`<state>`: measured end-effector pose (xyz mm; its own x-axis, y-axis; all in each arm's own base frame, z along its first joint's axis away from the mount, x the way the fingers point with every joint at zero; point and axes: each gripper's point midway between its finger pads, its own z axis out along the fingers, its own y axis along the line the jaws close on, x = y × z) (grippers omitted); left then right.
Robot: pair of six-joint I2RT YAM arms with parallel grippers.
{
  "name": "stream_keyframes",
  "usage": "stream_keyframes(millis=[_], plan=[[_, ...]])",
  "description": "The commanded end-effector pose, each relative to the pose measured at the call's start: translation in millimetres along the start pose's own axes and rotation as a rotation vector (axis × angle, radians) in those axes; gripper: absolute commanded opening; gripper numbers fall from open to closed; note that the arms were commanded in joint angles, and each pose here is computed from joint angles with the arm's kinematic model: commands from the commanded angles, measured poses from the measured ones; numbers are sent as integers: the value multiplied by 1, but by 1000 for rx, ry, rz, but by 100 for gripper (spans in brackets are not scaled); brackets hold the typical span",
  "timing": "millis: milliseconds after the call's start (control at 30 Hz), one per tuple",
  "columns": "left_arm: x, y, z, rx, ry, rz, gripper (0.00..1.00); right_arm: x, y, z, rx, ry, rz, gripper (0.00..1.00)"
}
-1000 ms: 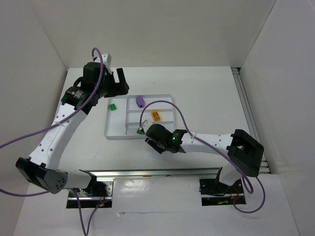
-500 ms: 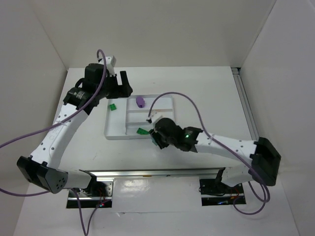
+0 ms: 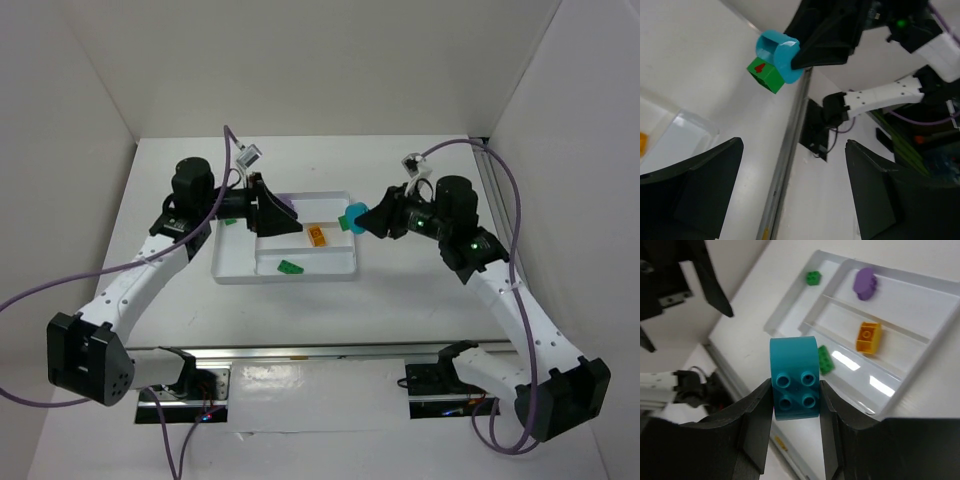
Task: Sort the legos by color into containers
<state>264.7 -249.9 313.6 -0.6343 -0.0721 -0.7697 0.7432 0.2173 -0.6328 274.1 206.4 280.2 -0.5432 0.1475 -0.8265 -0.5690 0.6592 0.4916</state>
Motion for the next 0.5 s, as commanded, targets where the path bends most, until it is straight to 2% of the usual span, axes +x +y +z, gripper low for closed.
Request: stream_keyframes(millis=[0, 100, 300, 467], plan=[[-15, -55, -12, 259, 1, 210, 96, -34, 51, -29, -295, -66, -4, 28], [-18, -57, -11, 294, 18, 215, 97, -40, 63, -37, -385, -94, 32, 28], [-18, -60, -3, 349, 46, 182, 97, -47, 79, -42, -459, -115, 24, 28], [-21, -50, 17, 306, 68, 142, 100, -54, 100, -43, -494, -112, -32, 28]])
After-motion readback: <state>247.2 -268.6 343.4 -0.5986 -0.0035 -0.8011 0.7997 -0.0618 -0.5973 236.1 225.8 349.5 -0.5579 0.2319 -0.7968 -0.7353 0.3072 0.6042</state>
